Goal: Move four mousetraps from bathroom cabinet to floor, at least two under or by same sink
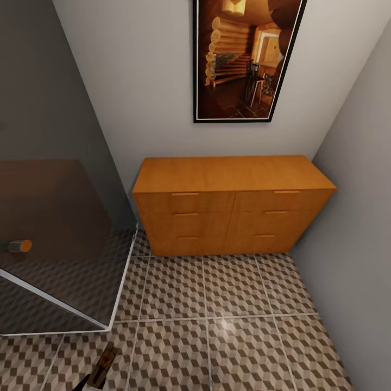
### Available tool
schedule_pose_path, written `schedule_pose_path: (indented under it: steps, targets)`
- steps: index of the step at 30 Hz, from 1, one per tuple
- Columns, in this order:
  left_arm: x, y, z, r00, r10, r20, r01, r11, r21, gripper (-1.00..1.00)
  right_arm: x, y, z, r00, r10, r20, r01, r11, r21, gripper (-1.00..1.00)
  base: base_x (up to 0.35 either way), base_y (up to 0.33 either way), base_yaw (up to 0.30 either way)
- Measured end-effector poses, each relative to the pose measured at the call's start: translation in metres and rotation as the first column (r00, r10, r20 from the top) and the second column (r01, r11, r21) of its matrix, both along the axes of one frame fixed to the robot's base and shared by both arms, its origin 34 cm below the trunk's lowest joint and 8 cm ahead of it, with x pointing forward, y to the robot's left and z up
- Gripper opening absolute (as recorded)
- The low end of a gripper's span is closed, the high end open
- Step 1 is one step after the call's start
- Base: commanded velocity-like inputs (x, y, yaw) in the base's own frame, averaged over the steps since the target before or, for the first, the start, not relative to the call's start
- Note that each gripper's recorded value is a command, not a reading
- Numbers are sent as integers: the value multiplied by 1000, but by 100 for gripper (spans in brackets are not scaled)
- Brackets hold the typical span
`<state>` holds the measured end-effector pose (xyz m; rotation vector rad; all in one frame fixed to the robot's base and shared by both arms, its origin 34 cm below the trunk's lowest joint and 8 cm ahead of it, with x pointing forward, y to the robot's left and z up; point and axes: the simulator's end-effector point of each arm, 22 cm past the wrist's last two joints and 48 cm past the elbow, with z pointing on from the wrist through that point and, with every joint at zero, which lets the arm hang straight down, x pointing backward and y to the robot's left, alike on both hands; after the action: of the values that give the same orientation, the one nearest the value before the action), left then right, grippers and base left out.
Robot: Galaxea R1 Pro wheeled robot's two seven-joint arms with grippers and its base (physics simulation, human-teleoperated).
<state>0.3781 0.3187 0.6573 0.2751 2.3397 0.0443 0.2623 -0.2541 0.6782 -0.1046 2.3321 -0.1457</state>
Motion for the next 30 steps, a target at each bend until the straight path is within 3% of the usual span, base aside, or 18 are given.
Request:
schedule_pose_path:
  steps: [3, 7, 10, 15, 19, 24, 30]
  targets:
    - [5, -10, 0, 1000, -15, 2, 15, 1000, -21, -100, 2, 10, -3, 1000, 23, -12, -23, 1000, 15, -100, 0, 0, 0]
    - [17, -6, -1, 1000, -12, -2, 12, 1000, -26, -100, 10, 31, -8, 998, 56, -26, -54, 997, 48, -100, 0, 0, 0]
    - [4, -3, -5, 999, -9, -34, 8, 1000, -21, -100, 24, 46, -7, 998, 61, -6, -60, 996, 66, -100, 0, 0, 0]
    - [-5, 1, -10, 998, 17, -64, -18, 1000, -14, -100, 50, 45, -1, 998, 37, 52, -40, 997, 62, -100, 0, 0, 0]
    - [-9, -2, -14, 996, 5, -89, -6, 1000, -12, -100, 53, 39, 2, 997, 6, 73, -10, 999, 54, -100, 0, 0, 0]
    - [-15, -23, -19, 992, -26, -120, 22, 999, -32, -100, 52, 35, 2, 997, -18, 74, 15, 999, 46, -100, 0, 0, 0]
    - [-18, -44, -24, 989, -2, -146, -7, 998, -59, -100, 52, 38, -2, 999, -8, 52, 6, 999, 45, -100, 0, 0, 0]
